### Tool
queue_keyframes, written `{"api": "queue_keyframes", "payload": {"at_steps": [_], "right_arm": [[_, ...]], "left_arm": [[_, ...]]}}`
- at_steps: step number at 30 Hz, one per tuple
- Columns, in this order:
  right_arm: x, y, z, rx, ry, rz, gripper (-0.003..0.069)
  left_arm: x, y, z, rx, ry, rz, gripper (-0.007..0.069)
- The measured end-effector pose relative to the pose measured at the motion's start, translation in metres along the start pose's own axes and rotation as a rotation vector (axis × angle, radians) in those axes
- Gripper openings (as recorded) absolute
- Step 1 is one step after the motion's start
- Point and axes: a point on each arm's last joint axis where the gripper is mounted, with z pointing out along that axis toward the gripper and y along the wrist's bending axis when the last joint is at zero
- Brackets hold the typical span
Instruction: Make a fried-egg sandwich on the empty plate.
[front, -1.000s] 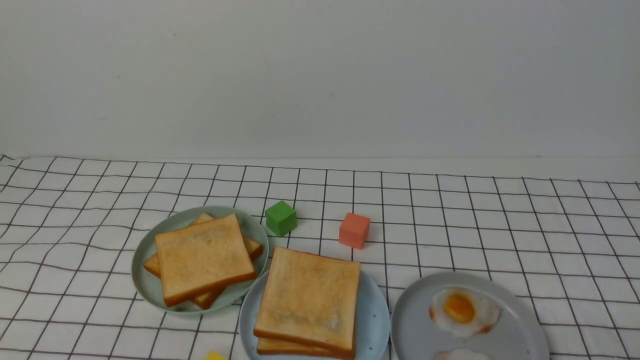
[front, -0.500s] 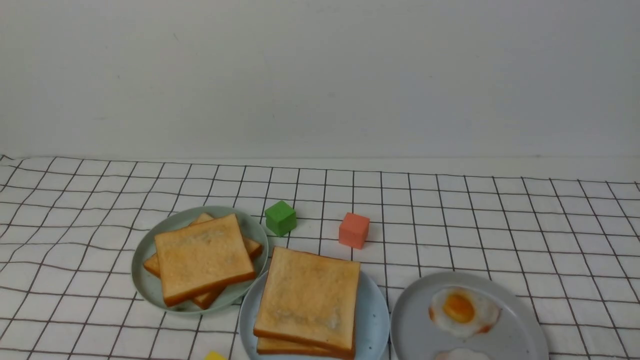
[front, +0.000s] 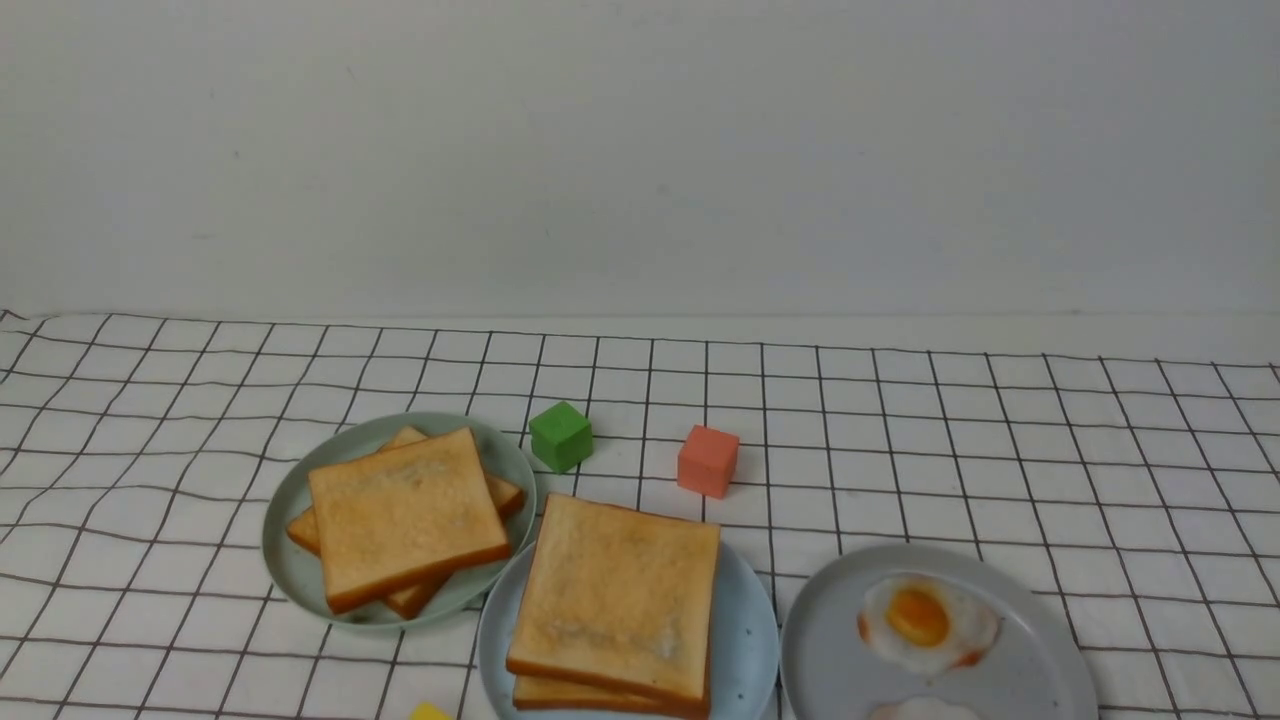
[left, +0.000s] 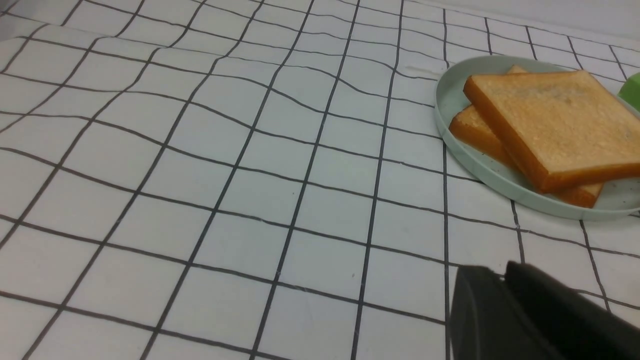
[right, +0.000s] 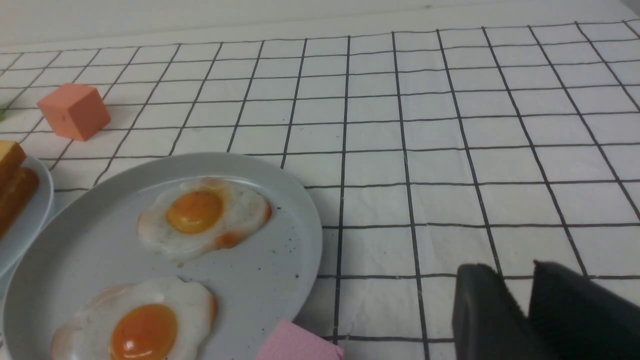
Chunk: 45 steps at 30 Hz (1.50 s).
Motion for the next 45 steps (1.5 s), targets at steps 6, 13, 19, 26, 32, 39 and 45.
{"api": "queue_keyframes", "payload": {"at_steps": [6,13,19,26,32,39,45], "right_arm": [[0.0000,0.0000,0.0000,0.000,0.000,0.000,0.0181],[0.0000,0.0000,0.0000,0.000,0.000,0.000,0.0194],[0.0000,0.0000,0.0000,0.000,0.000,0.000,0.0203],[0.0000,0.0000,0.0000,0.000,0.000,0.000,0.0213],[0.0000,0.0000,0.0000,0.000,0.000,0.001,0.0223],[0.0001,0.0000,0.0000,0.000,0.000,-0.002,0.0227],[0.0001,0.0001,0.0000,-0.001,0.000,-0.002,0.0227]], "left_arm": [[0.0000,0.0000,0.0000,0.000,0.000,0.000,0.0083],[0.0000,0.0000,0.0000,0.000,0.000,0.000,0.0088],[0.0000,0.0000,0.0000,0.000,0.000,0.000,0.0092],[0.0000,0.0000,0.0000,0.000,0.000,0.000,0.0097],[0.0000,0.0000,0.0000,0.000,0.000,0.000,0.0102],[0.0000,0.0000,0.0000,0.000,0.000,0.000,0.0111],[0.0000,0.0000,0.0000,0.000,0.000,0.000,0.0115]]}}
